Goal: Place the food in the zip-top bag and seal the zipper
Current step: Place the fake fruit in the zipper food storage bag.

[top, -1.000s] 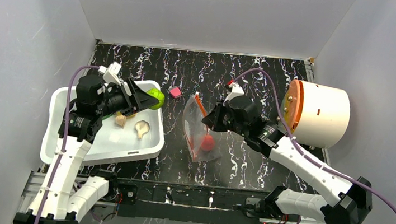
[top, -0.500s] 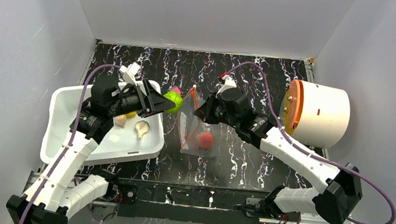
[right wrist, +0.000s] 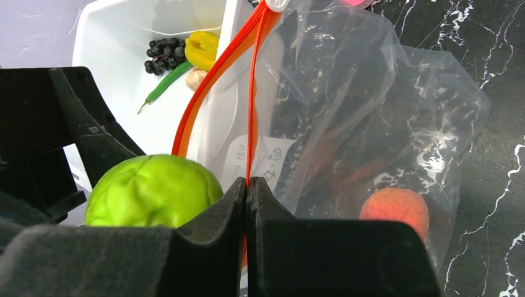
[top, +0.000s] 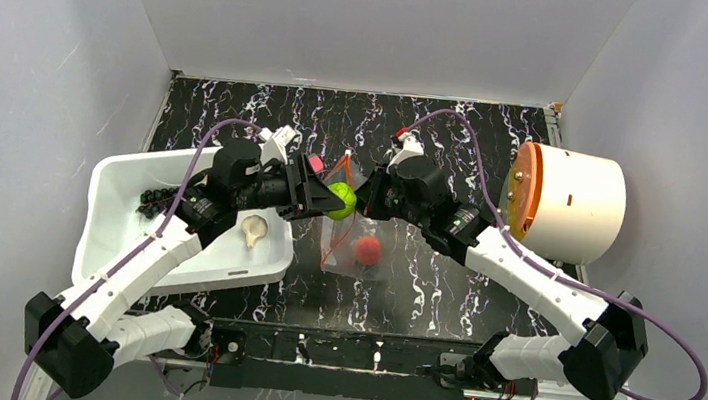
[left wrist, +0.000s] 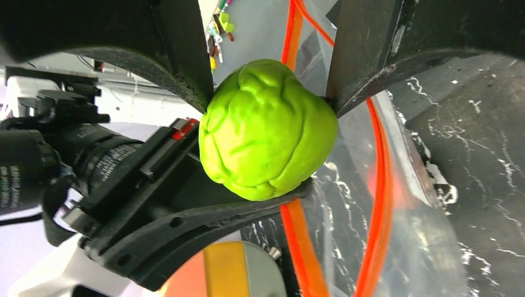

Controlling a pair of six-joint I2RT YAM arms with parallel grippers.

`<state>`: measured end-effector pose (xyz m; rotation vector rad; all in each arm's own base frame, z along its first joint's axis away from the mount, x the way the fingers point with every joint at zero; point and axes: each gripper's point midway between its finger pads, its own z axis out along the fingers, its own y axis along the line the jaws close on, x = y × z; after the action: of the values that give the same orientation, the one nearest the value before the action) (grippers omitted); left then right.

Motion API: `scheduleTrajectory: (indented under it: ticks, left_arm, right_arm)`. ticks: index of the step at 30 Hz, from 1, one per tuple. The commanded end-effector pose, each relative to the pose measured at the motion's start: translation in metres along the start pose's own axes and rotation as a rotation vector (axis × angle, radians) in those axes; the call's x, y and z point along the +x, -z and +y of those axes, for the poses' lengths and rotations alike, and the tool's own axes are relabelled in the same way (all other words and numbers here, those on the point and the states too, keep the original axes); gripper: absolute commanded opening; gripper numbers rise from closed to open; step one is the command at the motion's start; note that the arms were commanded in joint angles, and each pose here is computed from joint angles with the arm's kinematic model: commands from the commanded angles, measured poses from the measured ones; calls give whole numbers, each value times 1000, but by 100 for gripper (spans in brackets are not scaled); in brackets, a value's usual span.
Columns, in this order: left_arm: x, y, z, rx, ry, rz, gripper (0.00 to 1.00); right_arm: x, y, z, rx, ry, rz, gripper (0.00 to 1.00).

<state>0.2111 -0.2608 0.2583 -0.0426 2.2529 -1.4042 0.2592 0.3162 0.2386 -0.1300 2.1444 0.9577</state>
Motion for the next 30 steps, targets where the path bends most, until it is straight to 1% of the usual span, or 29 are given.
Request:
scheduleTrajectory:
  ticks: [1,5,12,14,16,19,22,24,26,30]
  left_arm:
    - [-5,1,12,-95,-36,-42,42]
    - [-7,2,28,-191,-46,-51,41]
    - [-6,2,42,-273,-58,-46,42]
    - [-6,4,49,-318,-67,-43,47]
    - [-7,3,48,-318,-71,-37,52]
    - [-8,2,45,-312,-82,-31,67]
    - [-15,6,38,-298,-109,-61,76]
    - [-18,11,39,-317,-145,-78,86]
    - [-23,17,33,-320,-180,-91,88]
    - [-24,27,37,-364,-209,-95,88]
  right_arm:
    - [-38,18,31,-93,8,-123,0]
    - [-36,20,27,-78,13,-122,0]
    - [-38,23,29,-82,14,-126,0]
    - [-39,22,33,-92,15,-120,0]
    - [-41,20,32,-80,22,-118,0]
    - [-42,21,34,-85,25,-118,0]
    - [-42,23,32,-78,27,-125,0]
    - [-42,25,29,-69,33,-128,0]
    - [-42,29,28,-64,33,-133,0]
    - [-41,34,27,-66,33,-139,0]
